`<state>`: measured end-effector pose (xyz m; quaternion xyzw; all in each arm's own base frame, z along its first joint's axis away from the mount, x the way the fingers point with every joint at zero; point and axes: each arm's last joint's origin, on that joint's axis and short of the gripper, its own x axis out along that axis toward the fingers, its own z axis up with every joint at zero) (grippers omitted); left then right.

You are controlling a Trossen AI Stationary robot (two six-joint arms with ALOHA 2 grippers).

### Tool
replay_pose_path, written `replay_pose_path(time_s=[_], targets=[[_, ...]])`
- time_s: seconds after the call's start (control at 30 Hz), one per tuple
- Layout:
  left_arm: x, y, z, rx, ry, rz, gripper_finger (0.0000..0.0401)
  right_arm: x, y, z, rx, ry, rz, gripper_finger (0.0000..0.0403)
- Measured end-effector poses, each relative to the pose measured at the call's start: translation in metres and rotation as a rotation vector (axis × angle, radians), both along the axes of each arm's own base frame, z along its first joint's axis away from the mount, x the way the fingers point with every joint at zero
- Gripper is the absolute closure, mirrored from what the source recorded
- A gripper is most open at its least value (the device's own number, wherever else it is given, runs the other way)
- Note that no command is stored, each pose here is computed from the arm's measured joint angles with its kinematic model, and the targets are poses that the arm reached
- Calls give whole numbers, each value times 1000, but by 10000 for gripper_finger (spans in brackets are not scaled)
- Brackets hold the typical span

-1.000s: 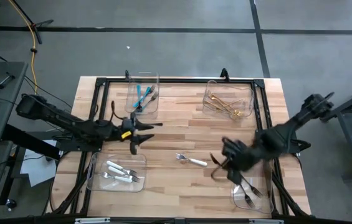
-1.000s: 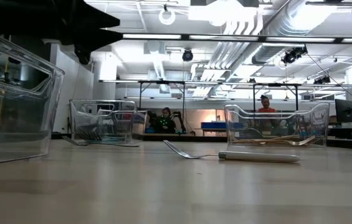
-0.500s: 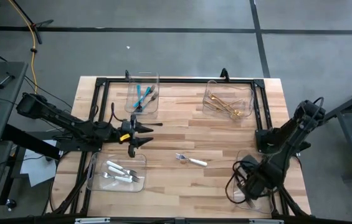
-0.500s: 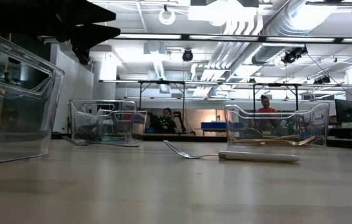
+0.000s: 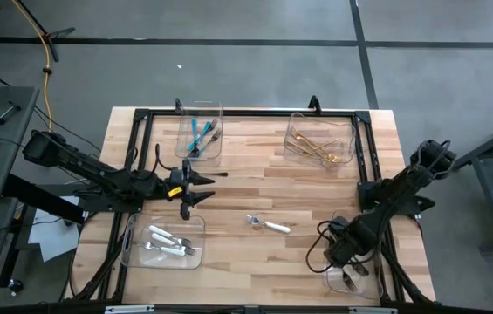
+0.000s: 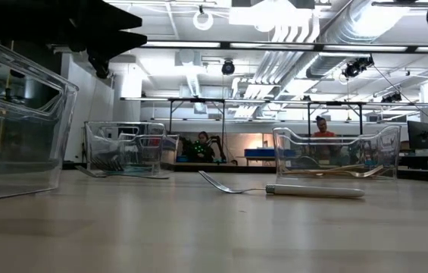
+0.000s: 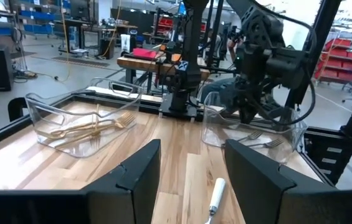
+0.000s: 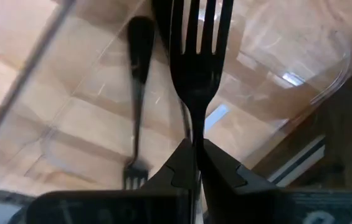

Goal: Sort silverware by color (type)
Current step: Put the black fork into the bottom right transparent bin, then put the white fork into the bottom left transparent bin

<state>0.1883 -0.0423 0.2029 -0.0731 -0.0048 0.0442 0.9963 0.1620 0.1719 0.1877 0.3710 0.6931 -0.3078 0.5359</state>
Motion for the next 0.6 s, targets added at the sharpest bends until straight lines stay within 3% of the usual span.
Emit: replay_pose_path(time_s=[0.2, 0.53, 0.6], targets=[[0, 0, 0, 18, 1, 13, 229, 3, -1, 3, 13, -12, 39, 382], [0, 0, 0, 16, 1, 15, 229, 9, 4, 31, 32, -30, 130, 278], [0, 0, 0, 16, 1, 15, 229, 10, 7, 38, 82, -12, 163, 268]])
